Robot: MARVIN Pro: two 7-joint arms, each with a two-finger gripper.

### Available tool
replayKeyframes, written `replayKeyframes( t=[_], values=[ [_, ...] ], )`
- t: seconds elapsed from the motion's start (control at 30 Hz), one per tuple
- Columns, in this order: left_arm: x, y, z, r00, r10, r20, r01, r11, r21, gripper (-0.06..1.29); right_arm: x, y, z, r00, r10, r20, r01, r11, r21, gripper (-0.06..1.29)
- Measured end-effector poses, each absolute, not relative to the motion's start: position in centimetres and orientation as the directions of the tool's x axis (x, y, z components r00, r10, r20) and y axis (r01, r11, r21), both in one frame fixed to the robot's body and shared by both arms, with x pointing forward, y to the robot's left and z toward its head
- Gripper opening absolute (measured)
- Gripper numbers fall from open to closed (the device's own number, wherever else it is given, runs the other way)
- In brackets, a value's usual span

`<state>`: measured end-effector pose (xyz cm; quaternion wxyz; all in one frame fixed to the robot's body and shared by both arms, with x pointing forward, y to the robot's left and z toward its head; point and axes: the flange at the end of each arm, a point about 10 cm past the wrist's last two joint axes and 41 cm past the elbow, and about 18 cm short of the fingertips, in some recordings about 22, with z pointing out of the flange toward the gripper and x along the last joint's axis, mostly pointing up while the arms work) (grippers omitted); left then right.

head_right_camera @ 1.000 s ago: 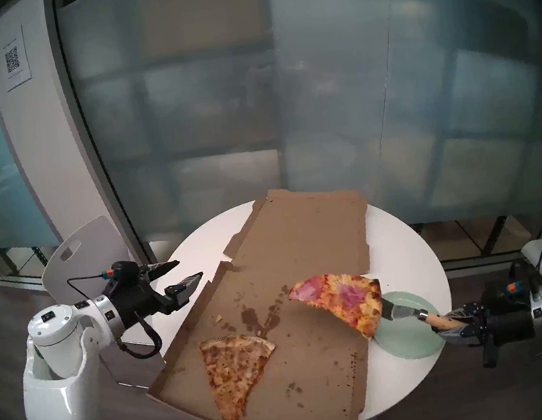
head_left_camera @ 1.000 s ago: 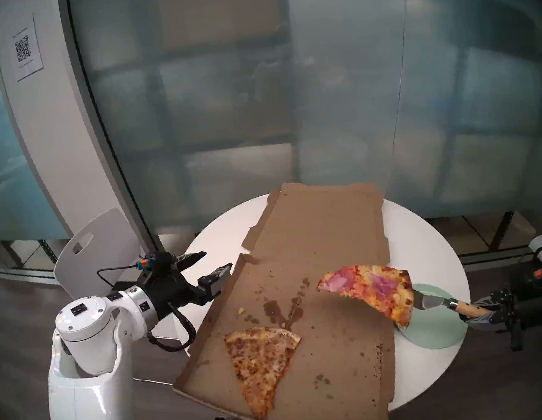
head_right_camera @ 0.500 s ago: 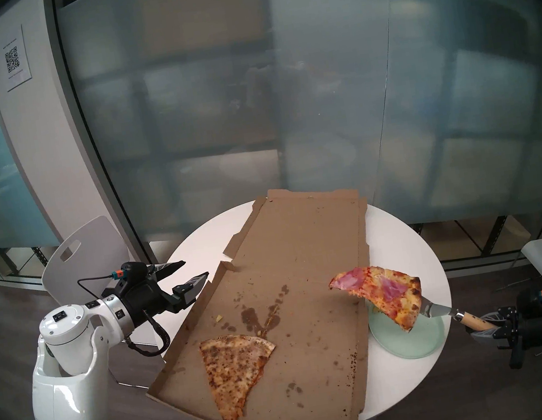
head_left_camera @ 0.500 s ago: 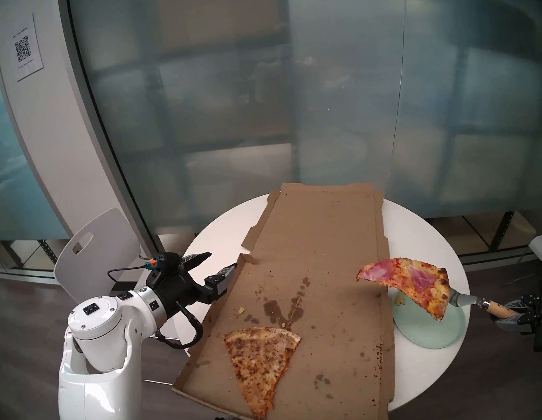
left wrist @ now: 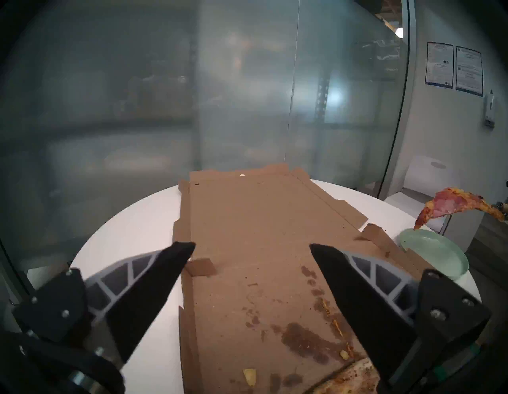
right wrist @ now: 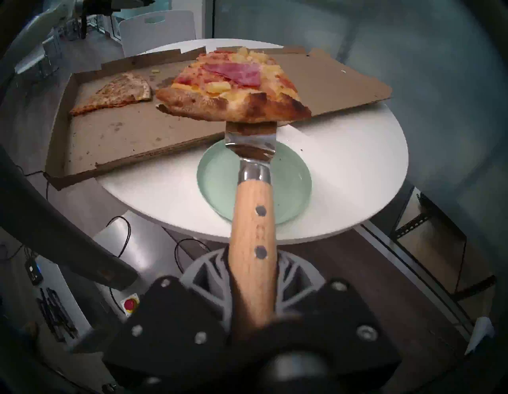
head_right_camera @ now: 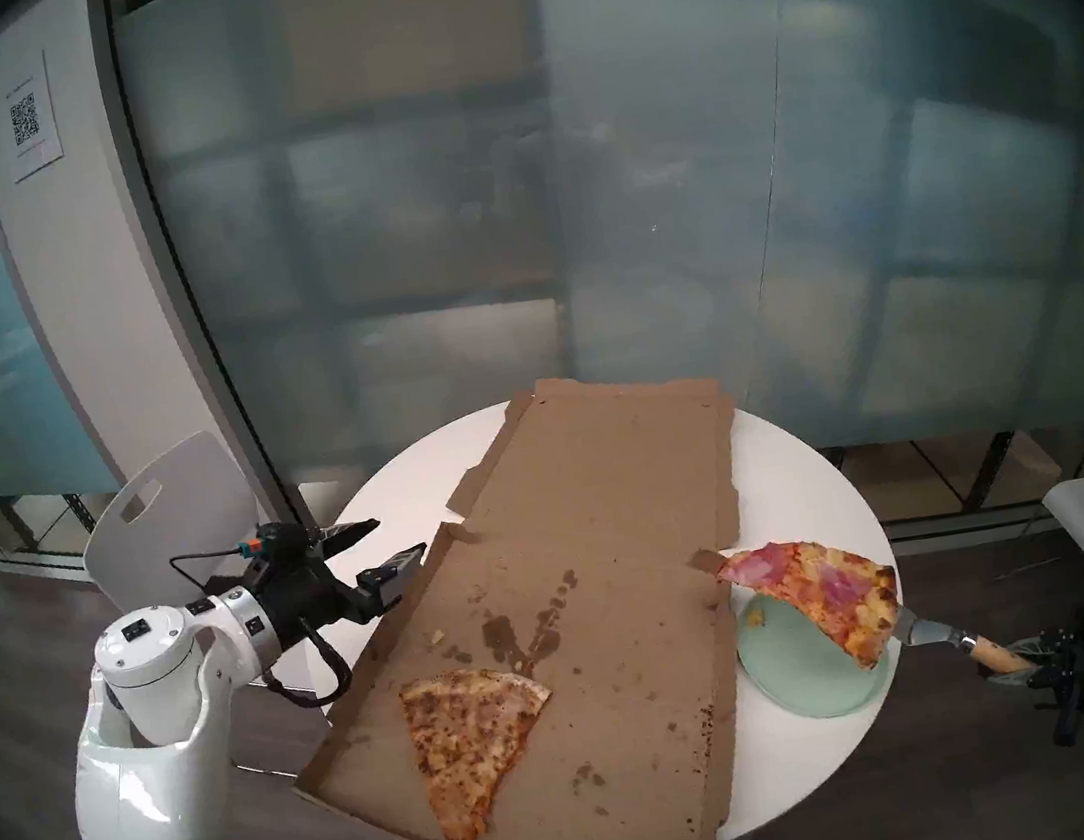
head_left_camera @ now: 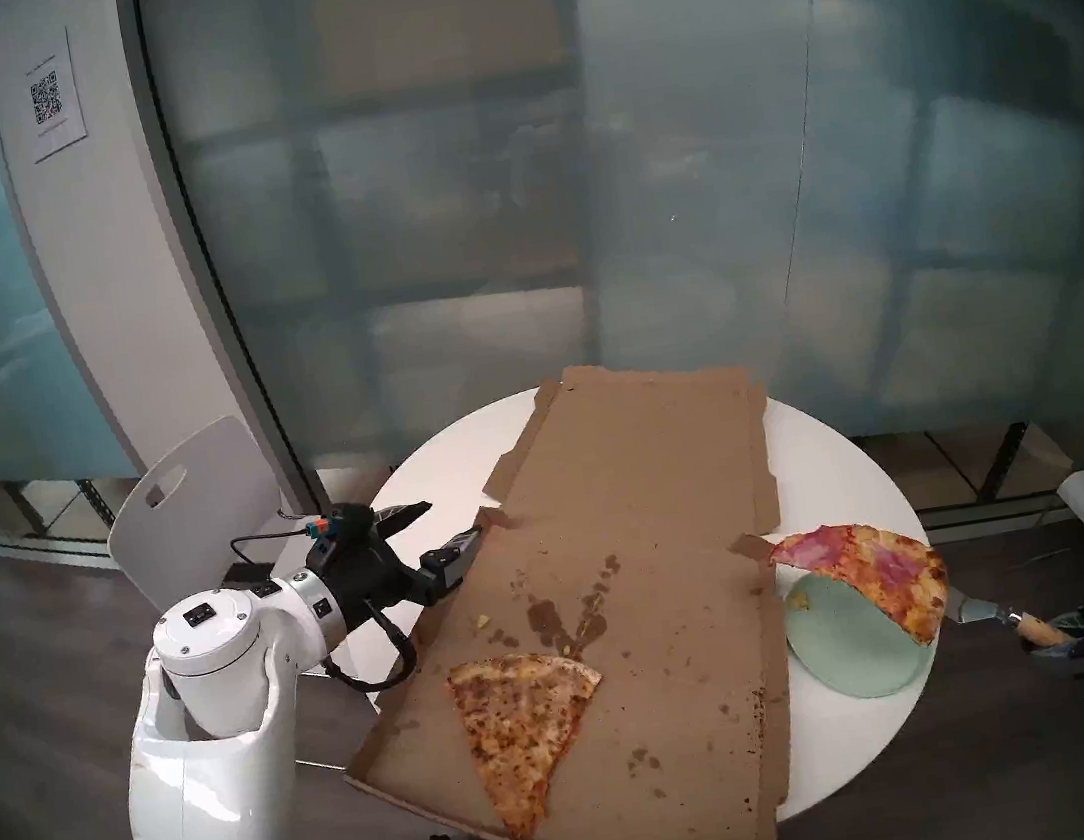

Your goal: Put pizza slice onto the plate

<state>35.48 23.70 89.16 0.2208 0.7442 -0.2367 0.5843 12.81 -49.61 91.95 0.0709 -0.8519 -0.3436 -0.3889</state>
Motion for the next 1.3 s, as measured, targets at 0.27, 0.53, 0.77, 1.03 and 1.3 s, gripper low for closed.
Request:
replayKeyframes(
  t=[0.27, 0.53, 0.77, 1.03, 1.3],
  values=[
    [35.5, 23.6, 89.1, 0.204, -0.090, 0.975, -0.611, -0.790, 0.055, 1.19, 11.7, -51.2, 91.4, 0.491, 0.525, 0.695, 0.619, -0.772, 0.146, 0.19],
    [35.4, 23.6, 89.1, 0.204, -0.092, 0.975, -0.619, -0.783, 0.056, 1.19, 10.9, -52.1, 90.8, 0.509, 0.521, 0.685, 0.609, -0.781, 0.142, 0.19],
    [35.4, 23.5, 89.0, 0.203, -0.097, 0.974, -0.625, -0.779, 0.053, 1.19, 11.1, -52.1, 89.5, 0.517, 0.514, 0.685, 0.608, -0.783, 0.129, 0.19],
    [35.1, 23.6, 88.7, 0.209, -0.099, 0.973, -0.621, -0.782, 0.054, 1.19, 11.9, -51.6, 88.7, 0.515, 0.525, 0.678, 0.611, -0.779, 0.139, 0.19],
    [34.6, 23.6, 88.2, 0.220, -0.098, 0.971, -0.615, -0.786, 0.060, 1.19, 12.6, -51.6, 87.4, 0.528, 0.549, 0.648, 0.611, -0.776, 0.160, 0.19]
  ],
)
